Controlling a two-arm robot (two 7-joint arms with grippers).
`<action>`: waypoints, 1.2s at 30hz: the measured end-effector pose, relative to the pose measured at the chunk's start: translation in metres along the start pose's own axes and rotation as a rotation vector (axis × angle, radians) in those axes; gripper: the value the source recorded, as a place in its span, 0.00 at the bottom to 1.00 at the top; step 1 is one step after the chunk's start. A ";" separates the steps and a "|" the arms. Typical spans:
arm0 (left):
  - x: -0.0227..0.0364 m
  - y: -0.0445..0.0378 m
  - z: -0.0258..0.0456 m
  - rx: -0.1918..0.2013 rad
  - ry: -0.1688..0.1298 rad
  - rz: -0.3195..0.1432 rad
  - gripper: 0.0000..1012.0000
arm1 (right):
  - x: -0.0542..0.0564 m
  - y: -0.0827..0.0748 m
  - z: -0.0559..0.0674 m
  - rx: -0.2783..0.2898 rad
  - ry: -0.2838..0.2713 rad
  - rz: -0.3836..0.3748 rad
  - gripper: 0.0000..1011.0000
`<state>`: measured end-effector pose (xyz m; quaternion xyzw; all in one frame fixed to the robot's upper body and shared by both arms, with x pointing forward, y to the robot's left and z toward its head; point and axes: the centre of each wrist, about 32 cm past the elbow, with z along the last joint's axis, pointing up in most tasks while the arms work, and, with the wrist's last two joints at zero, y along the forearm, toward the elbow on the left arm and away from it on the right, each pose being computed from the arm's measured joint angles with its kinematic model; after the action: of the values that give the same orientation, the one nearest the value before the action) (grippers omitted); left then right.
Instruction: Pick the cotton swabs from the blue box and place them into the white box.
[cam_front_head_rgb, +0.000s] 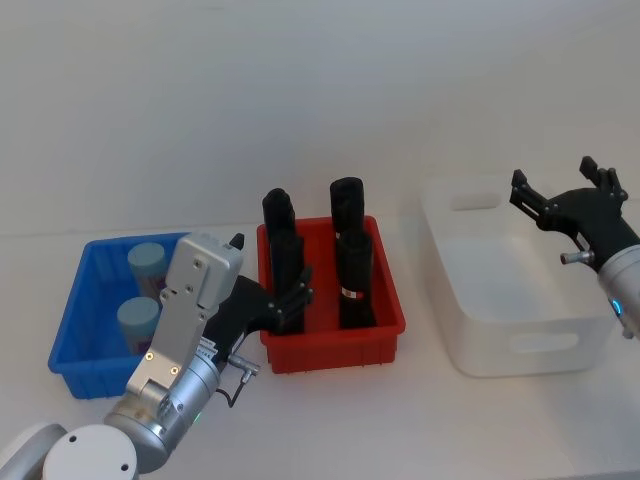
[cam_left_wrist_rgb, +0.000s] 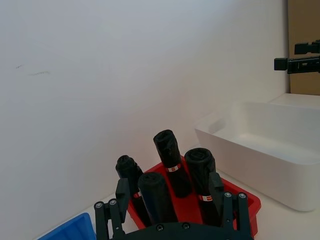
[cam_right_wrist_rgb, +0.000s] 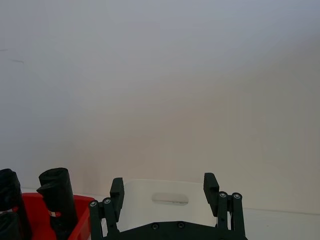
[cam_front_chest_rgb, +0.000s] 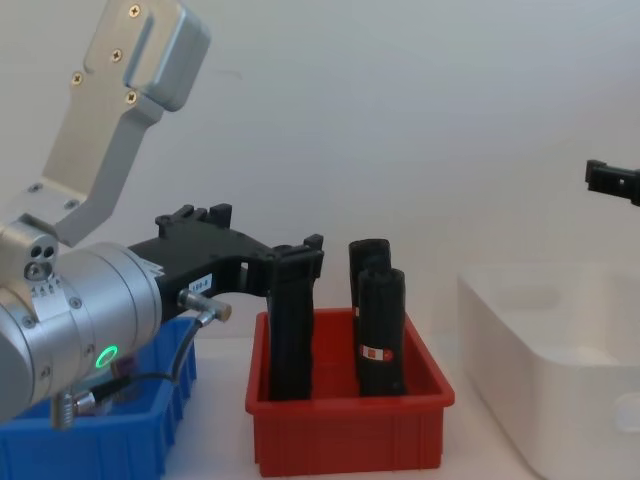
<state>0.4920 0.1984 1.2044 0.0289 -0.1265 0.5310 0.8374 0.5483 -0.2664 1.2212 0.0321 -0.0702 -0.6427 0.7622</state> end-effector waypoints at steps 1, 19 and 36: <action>0.0000 0.0000 0.0000 0.000 0.000 0.000 0.99 | 0.000 0.000 0.000 0.000 0.000 0.000 0.99; 0.0000 0.0000 0.0000 0.000 0.000 0.000 0.99 | 0.000 0.000 0.000 0.000 0.000 0.000 0.99; 0.0000 0.0000 0.0000 0.000 0.000 0.000 0.99 | 0.000 0.000 0.000 0.000 0.000 0.000 0.99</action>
<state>0.4920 0.1984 1.2044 0.0289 -0.1265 0.5311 0.8374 0.5483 -0.2663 1.2212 0.0322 -0.0701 -0.6427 0.7622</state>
